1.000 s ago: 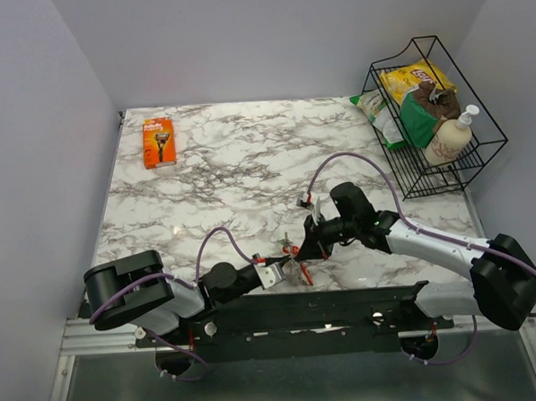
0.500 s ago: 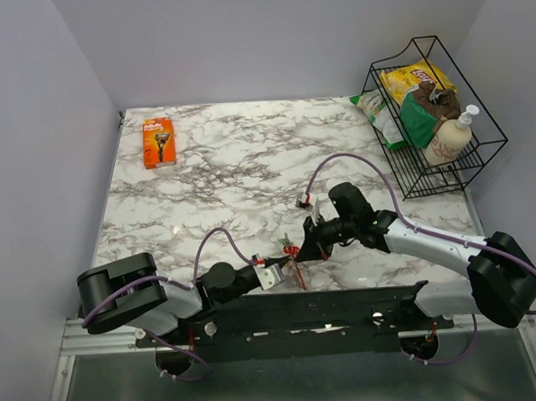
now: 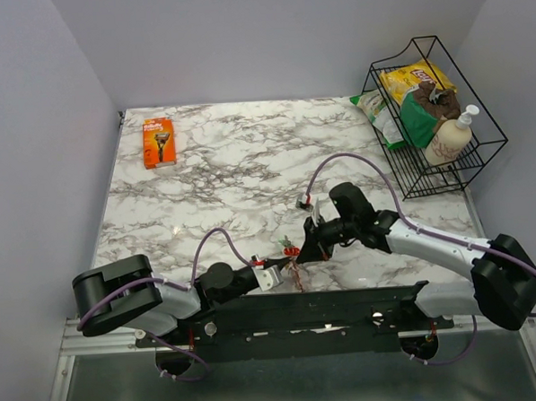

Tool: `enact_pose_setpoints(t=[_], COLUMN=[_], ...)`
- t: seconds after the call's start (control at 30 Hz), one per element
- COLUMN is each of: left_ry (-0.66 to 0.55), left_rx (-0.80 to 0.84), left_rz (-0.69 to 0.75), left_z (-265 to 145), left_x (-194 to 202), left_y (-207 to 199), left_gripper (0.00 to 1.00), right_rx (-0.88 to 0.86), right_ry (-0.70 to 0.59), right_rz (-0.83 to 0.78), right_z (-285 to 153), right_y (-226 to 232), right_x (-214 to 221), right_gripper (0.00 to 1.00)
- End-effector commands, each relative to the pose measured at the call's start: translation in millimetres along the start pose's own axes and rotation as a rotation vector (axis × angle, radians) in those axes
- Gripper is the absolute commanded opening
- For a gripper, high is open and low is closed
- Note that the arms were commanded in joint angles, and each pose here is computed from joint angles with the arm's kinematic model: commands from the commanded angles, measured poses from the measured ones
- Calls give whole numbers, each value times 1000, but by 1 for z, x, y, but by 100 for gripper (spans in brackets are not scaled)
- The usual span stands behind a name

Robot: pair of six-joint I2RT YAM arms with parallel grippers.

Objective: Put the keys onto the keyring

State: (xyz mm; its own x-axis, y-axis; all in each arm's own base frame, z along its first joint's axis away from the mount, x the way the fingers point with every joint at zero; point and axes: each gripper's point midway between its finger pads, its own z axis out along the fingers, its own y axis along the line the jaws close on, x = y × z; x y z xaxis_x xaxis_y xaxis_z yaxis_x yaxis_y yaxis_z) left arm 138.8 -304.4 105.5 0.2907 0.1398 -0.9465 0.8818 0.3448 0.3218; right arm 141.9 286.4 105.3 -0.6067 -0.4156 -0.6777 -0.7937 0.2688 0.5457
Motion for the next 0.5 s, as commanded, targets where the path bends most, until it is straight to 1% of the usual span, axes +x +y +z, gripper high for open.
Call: enact_pose_setpoints(t=[0.0,0.17,0.4,0.47], left_ry=[-176,-179,-202,-185], left_rx=[-8,2,-16,-14], left_rz=[8,8,9,7], left_z=[-47,-48,-51,-51], left_x=[-23,-23,-29,-25], left_y=[-3,-5,-1,-2], left_gripper=[0,0,0,0], right_rx=[-9,-13,-8,-4], right_ry=[-67,-97,-55,-60], right_rz=[-87,-112,-72,-78], right_z=[-9,-14,-6,-7], right_y=[12,17,8,9], right_x=[-18,-24,-13,-14], right_gripper=[1,1,1,1])
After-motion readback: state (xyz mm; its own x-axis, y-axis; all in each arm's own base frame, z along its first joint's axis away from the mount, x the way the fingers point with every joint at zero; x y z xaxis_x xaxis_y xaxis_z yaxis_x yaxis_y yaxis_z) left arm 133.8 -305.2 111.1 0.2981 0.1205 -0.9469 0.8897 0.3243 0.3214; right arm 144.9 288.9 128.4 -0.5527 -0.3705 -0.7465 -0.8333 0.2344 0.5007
